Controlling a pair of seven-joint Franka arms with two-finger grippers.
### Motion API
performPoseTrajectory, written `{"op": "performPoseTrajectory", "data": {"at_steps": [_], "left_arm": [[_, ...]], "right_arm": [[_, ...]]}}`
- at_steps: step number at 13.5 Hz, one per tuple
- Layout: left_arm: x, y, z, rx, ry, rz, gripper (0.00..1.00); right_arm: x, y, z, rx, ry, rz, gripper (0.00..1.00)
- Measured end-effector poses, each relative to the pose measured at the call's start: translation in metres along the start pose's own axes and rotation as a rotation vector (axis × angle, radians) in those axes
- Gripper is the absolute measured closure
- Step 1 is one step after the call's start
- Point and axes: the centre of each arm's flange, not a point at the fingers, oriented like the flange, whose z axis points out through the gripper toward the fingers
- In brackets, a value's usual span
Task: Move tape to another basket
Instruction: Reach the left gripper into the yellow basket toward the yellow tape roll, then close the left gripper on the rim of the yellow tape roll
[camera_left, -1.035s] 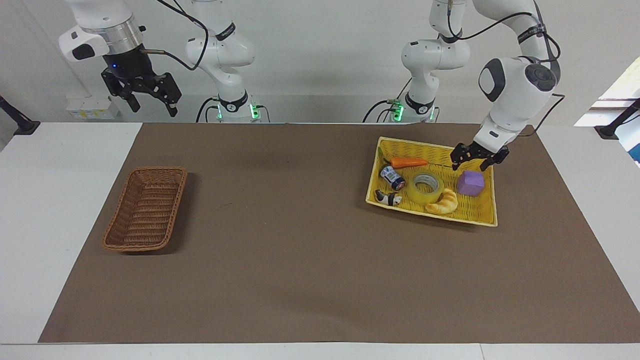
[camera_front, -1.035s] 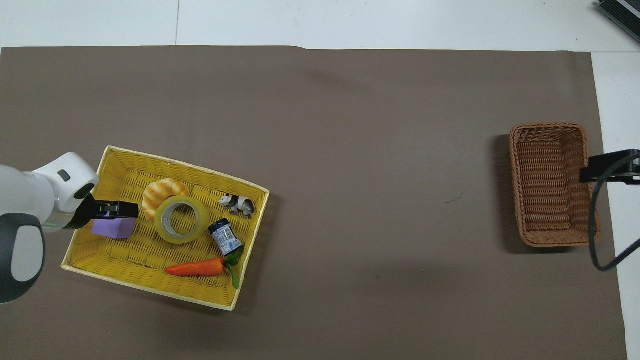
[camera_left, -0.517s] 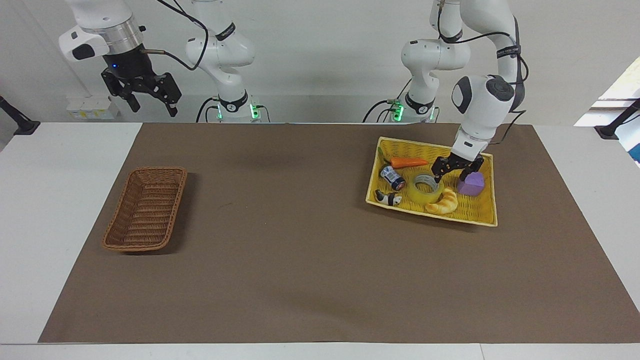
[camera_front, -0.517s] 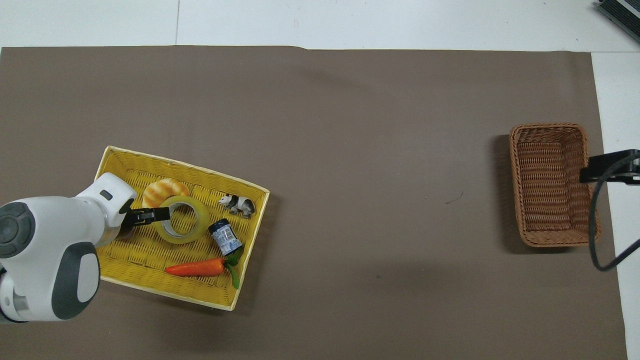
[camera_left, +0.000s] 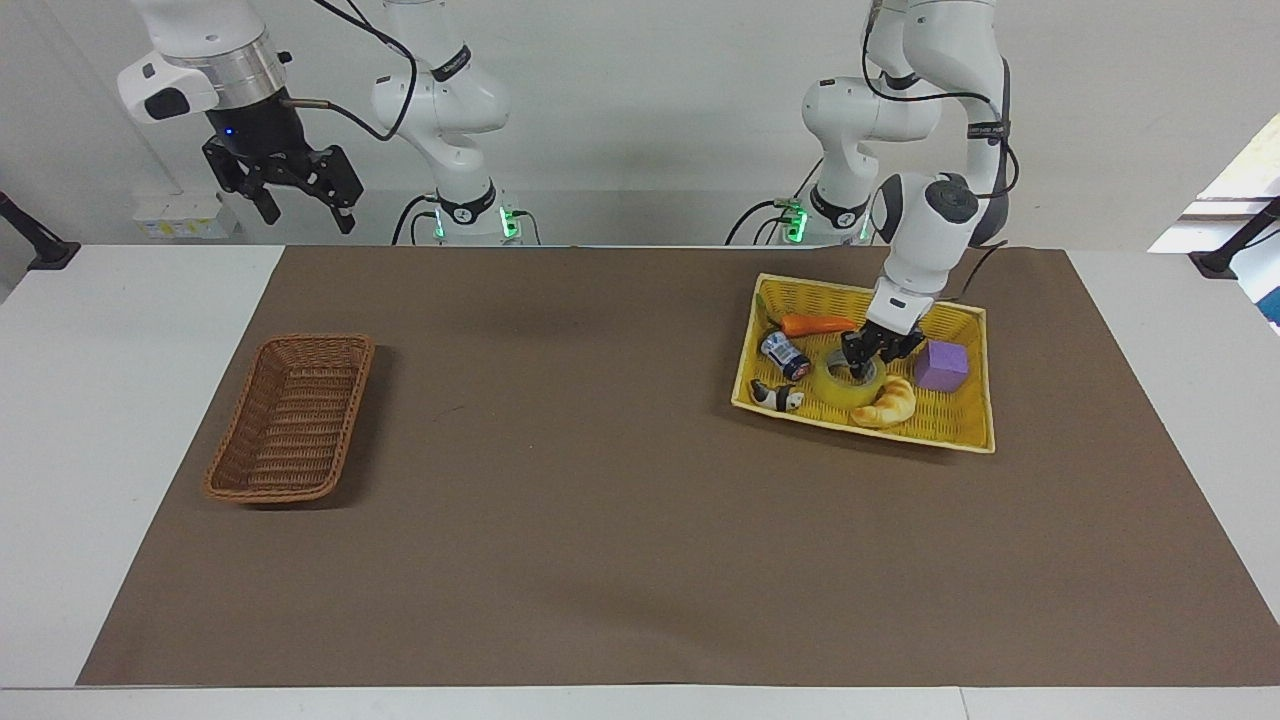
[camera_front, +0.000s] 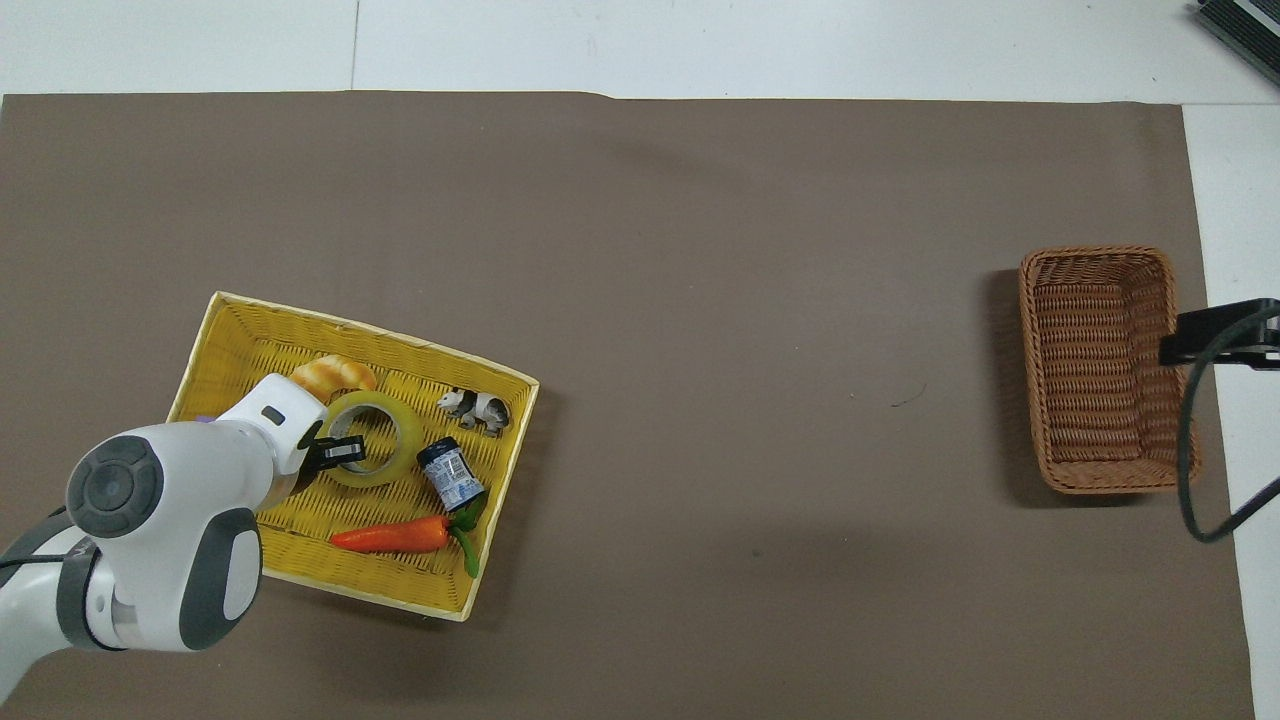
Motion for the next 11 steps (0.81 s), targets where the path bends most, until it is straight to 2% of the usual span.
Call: {"op": "performPoseTrajectory", "data": {"at_steps": [1, 3, 5, 8, 11], "left_arm": [[0.000, 0.000, 0.000, 0.001, -0.003, 0.002, 0.78], [0.004, 0.001, -0.005, 0.003, -0.017, 0.000, 0.78], [0.016, 0.003, -0.022, 0.009, -0.058, -0.002, 0.78], [0.040, 0.009, -0.067, 0.016, -0.122, -0.004, 0.78], [0.059, 0.011, -0.112, 0.015, -0.143, -0.013, 0.78]], "right_arm": [[0.000, 0.000, 0.000, 0.000, 0.000, 0.000, 0.00], [0.000, 0.000, 0.000, 0.000, 0.000, 0.000, 0.00], [0.000, 0.000, 0.000, 0.000, 0.000, 0.000, 0.00], [0.000, 0.000, 0.000, 0.000, 0.000, 0.000, 0.00], [0.000, 0.000, 0.000, 0.000, 0.000, 0.000, 0.00]]}}
